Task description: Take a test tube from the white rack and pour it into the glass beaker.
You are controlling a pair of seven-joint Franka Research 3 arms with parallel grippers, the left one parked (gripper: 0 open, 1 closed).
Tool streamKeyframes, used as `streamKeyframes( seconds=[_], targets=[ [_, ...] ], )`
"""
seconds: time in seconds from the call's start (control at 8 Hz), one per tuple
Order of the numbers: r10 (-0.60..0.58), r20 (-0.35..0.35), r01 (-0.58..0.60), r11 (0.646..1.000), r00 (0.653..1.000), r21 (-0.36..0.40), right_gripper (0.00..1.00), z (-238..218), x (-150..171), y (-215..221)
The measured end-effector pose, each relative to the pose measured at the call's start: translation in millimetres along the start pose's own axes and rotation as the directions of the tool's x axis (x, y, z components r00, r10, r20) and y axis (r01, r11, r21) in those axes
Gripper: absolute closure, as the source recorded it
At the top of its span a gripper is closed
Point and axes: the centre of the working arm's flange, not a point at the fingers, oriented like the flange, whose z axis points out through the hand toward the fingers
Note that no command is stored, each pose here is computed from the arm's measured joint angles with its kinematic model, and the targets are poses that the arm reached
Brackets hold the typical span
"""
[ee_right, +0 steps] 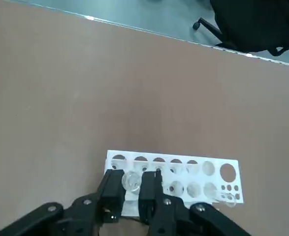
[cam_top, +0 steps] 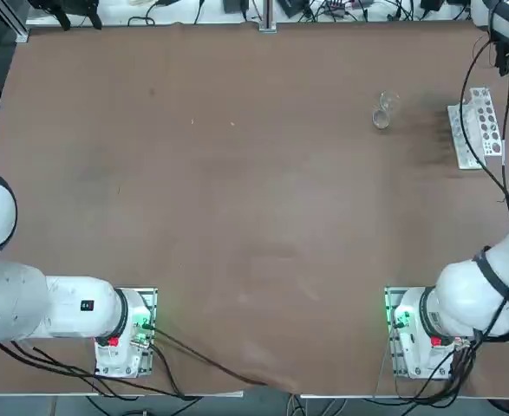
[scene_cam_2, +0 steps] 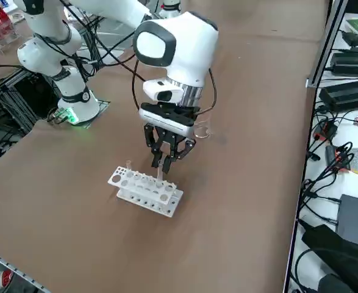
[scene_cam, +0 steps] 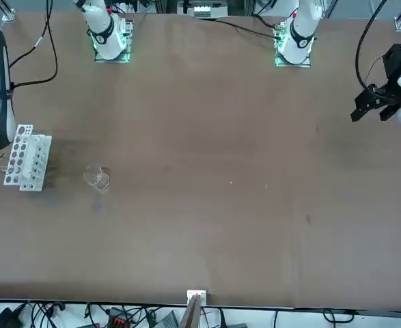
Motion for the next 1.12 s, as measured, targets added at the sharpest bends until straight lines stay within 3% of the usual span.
streamKeyframes(
  seconds=[1.12],
  targets=[
    [0.023, 0.015, -0.023, 1.000, 1.000, -0.004, 0.80, 23.0, -14.0, 10.7]
  ],
)
